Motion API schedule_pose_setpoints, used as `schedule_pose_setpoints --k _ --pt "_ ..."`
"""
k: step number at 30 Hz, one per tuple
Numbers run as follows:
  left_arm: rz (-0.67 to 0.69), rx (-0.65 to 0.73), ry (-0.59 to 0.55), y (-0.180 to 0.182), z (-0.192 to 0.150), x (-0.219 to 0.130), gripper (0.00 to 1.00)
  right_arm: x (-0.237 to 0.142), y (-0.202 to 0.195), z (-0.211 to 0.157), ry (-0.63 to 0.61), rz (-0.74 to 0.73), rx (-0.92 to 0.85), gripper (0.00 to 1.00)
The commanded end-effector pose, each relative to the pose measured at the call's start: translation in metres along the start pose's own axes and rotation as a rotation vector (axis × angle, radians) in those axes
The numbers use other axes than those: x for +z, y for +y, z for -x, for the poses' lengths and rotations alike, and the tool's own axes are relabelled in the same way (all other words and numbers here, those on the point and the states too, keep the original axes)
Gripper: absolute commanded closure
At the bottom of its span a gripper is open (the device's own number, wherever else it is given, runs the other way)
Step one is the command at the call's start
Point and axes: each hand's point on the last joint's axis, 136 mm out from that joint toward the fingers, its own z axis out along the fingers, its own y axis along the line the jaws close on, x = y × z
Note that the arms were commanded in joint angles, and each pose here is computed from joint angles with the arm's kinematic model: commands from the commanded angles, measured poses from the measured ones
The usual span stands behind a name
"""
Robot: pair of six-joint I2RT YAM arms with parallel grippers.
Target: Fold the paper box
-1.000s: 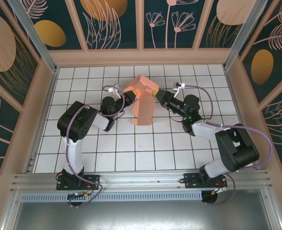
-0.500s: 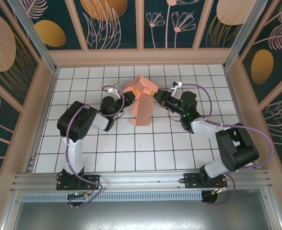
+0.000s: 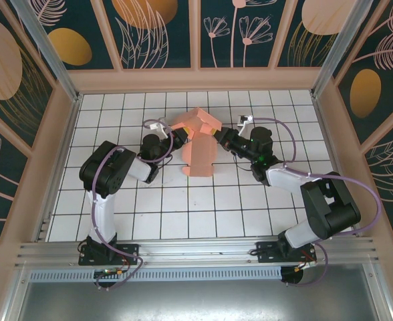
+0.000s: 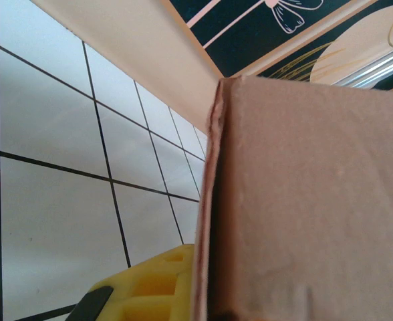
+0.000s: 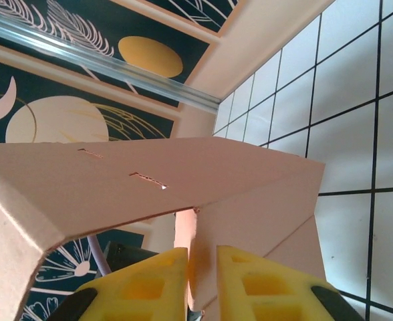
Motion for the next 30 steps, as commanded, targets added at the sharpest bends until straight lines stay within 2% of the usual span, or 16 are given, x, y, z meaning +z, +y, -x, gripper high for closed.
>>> schedule_pose_setpoints --k 1,3,5,6,10,11,13,14,17,20,24,30 --pt "-0.051 0.025 -0.009 -0.014 0.004 0.004 1.00 0.002 0.010 0.005 -0.015 0.009 -0.023 0.82" --pt "-0.050 0.025 -0.007 -0.014 0.004 0.004 1.00 0.002 0.009 0.004 -0.011 0.005 -0.024 0.83" --pt "-0.048 0.025 -0.008 -0.013 0.003 0.004 1.00 0.003 0.007 0.003 -0.005 0.003 -0.026 0.97" --pt "-0.049 0.024 -0.008 -0.013 0.004 0.004 1.00 0.002 0.006 0.002 -0.005 -0.002 -0.026 1.00" --pt "-0.048 0.025 -0.010 -0.013 0.004 0.004 1.00 0.000 0.009 0.004 -0.010 -0.006 -0.051 1.00" --pt "-0.045 0.022 -0.013 -0.013 0.005 0.004 1.00 -0.001 0.012 0.006 -0.014 -0.009 -0.068 0.93" --pt "-0.035 0.016 -0.026 -0.012 0.007 0.003 1.00 -0.006 0.014 0.011 -0.041 -0.027 -0.098 0.71" --pt "-0.025 0.011 -0.036 -0.010 0.009 0.002 1.00 -0.010 0.014 0.015 -0.062 -0.047 -0.117 0.63" --pt "0.043 -0.006 -0.033 -0.002 0.010 0.003 1.00 -0.023 0.011 0.026 -0.114 -0.132 -0.162 0.52" --pt "0.128 -0.009 -0.048 0.007 0.016 0.002 1.00 -0.037 0.018 0.035 -0.167 -0.185 -0.213 0.46" --pt "0.209 -0.020 -0.049 0.018 0.019 0.002 1.00 -0.047 0.040 0.041 -0.210 -0.186 -0.269 0.46" --pt "0.252 -0.010 -0.053 0.024 0.021 0.002 1.00 -0.017 0.090 0.019 -0.145 -0.084 -0.348 0.47"
